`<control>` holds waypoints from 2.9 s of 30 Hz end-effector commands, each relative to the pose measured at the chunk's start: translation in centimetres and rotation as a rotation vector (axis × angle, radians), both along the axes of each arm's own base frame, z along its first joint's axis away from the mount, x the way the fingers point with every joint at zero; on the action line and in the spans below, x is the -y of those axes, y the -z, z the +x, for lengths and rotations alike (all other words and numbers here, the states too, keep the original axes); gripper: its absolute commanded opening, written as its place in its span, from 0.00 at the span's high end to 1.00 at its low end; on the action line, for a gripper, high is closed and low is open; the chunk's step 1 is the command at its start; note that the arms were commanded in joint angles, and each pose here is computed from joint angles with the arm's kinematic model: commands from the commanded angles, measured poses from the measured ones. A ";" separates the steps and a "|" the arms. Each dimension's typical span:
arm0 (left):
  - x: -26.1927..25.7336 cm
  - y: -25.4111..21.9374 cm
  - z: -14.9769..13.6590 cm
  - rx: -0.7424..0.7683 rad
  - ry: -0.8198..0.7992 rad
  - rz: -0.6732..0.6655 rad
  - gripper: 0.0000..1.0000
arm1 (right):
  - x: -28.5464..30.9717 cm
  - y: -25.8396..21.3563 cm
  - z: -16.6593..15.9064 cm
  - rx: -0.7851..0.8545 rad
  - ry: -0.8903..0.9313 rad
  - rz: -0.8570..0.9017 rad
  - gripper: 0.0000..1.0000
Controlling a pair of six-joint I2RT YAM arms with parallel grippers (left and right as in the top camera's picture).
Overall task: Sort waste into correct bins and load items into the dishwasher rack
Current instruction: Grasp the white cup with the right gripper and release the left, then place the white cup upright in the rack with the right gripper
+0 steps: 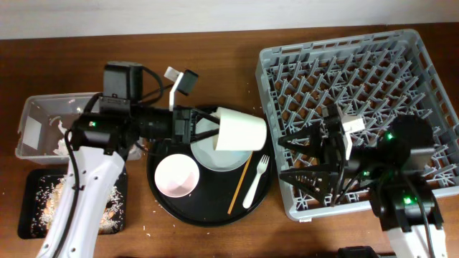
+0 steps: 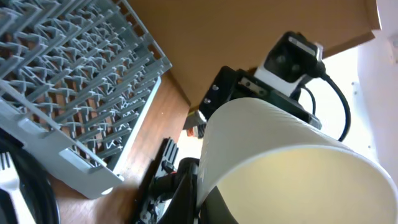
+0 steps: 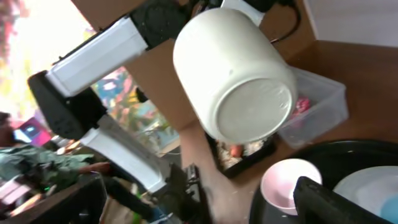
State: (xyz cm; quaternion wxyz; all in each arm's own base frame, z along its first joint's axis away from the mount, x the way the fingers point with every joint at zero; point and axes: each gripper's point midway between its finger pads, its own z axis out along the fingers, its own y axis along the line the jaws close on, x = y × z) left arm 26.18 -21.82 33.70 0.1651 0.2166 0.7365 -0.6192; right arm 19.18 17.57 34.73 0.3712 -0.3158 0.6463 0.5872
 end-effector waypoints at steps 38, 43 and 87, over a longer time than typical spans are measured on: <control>3.1 -1.0 -3.0 0.055 0.147 -0.036 1.00 | -3.1 -1.6 1.1 0.288 -0.087 0.011 0.26; 3.1 -1.0 -2.9 0.056 0.147 -0.036 1.00 | -3.2 -0.8 2.1 0.252 -0.085 0.005 0.29; -4.5 5.9 5.2 0.013 -0.341 0.381 0.70 | 10.5 3.0 15.5 -0.004 0.636 -0.059 0.45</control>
